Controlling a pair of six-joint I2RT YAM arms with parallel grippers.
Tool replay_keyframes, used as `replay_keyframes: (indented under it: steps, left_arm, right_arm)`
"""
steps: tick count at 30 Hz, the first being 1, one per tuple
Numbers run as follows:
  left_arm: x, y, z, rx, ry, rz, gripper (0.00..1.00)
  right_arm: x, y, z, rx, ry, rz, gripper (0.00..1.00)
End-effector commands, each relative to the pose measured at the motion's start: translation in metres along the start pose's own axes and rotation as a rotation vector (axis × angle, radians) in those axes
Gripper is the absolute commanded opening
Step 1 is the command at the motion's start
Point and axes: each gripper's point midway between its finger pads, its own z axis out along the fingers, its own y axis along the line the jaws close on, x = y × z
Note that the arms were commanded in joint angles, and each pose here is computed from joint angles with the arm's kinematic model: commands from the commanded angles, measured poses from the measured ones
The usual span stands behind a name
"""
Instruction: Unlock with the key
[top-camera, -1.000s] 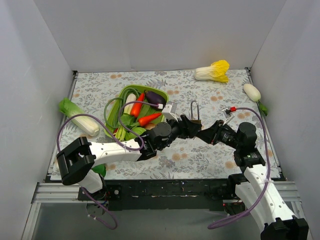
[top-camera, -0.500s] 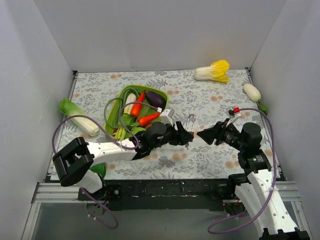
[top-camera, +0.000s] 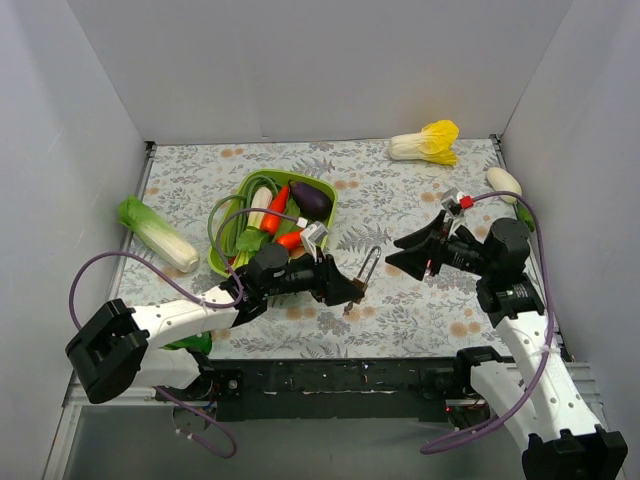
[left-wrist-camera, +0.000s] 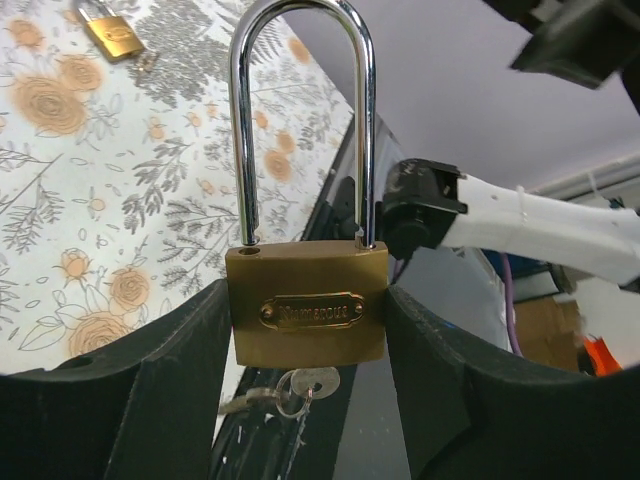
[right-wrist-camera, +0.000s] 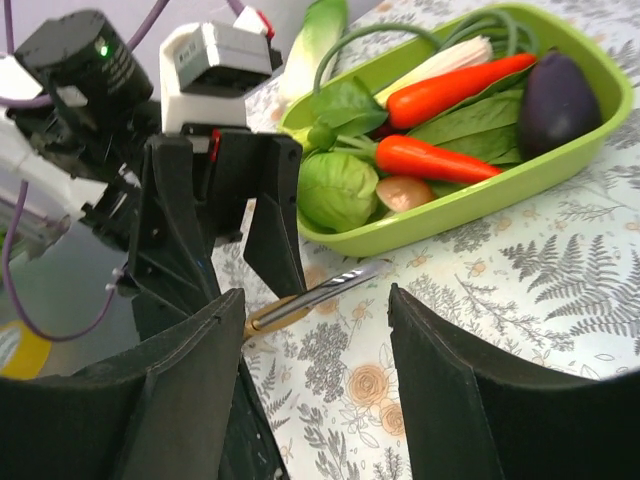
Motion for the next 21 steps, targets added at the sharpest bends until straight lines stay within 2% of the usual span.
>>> replay_keyframes:
  steps: [1,10,21]
  left_arm:
    - [-0.009,-0.047,-0.019,0.260,0.028,0.076,0.00]
    - [0.003,-0.055,-0.033,0.375,0.145,0.059,0.00]
    - [0.008,-0.055,-0.037,0.403,0.192,0.041,0.00]
  right_arm:
    - [-0.007,0.020,0.001,-0.163,0.016,-0.138,0.66]
    - [-0.009,0.025,0.003,-0.224,-0.041,-0.232,0.66]
    - [0.022,0.047,0.004,-0.442,0.068,-0.165,0.66]
